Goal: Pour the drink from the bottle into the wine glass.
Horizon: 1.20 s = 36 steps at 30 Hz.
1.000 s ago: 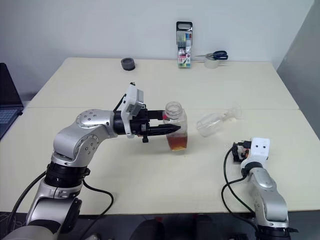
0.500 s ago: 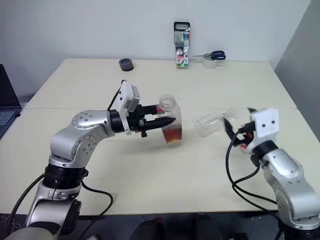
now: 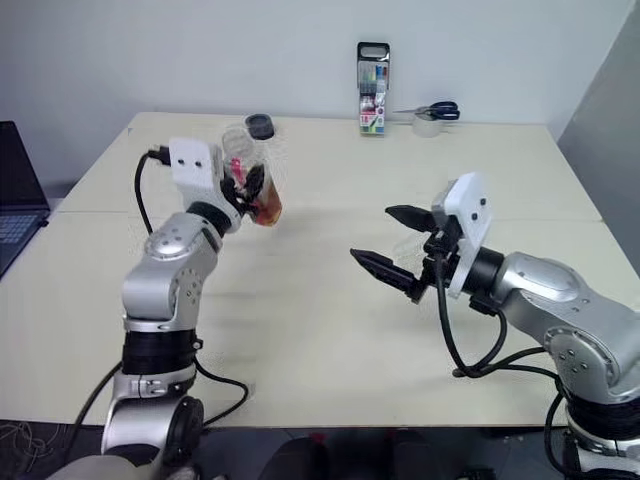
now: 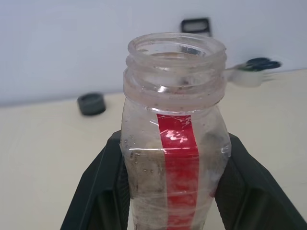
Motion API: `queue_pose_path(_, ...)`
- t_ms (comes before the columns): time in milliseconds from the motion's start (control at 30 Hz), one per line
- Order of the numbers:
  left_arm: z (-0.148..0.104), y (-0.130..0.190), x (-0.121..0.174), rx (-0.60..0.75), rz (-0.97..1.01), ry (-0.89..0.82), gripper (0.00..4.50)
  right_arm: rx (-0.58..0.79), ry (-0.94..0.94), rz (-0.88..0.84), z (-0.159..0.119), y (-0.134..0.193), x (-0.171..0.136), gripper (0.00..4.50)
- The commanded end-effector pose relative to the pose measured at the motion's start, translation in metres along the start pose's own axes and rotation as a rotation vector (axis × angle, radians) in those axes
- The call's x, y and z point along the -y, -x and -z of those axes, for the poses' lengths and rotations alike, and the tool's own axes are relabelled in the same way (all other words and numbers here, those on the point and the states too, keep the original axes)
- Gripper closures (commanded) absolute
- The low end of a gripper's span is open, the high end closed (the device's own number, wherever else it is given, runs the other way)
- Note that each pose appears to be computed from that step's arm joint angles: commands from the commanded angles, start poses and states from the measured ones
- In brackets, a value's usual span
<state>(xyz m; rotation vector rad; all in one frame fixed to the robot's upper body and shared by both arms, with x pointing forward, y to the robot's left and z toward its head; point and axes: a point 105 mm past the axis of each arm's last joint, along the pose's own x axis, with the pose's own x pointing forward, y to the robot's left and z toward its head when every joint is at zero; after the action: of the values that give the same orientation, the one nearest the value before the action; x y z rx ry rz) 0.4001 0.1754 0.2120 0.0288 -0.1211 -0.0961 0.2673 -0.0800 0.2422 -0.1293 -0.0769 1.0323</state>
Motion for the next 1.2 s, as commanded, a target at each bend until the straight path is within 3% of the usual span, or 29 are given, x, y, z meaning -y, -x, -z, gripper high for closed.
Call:
queue_pose_path(33,-0.028,0.006,-0.013,0.110,-0.059,0.014,2.50,0.046,0.050,-0.040,-0.017,-0.002,-0.004,0.03)
queue_pose_path(300,-0.012,0.012,-0.032,0.105,-0.089,-0.076,2.50,0.056,0.051,-0.051,-0.021,-0.005,-0.004,0.03)
queue_pose_path(800,0.014,0.001,-0.051,0.018,-0.178,0.020,2.50,0.049,0.049,-0.019,-0.019,-0.006,-0.004,0.03)
queue_pose_path(1067,0.019,0.004,-0.054,-0.008,-0.184,0.019,0.13,0.040,0.054,-0.004,-0.017,-0.004,-0.003,0.00)
queue_pose_path(1200,0.033,0.018,-0.062,-0.063,-0.232,0.021,0.03,0.033,0.050,0.014,-0.013,-0.002,-0.002,0.00)
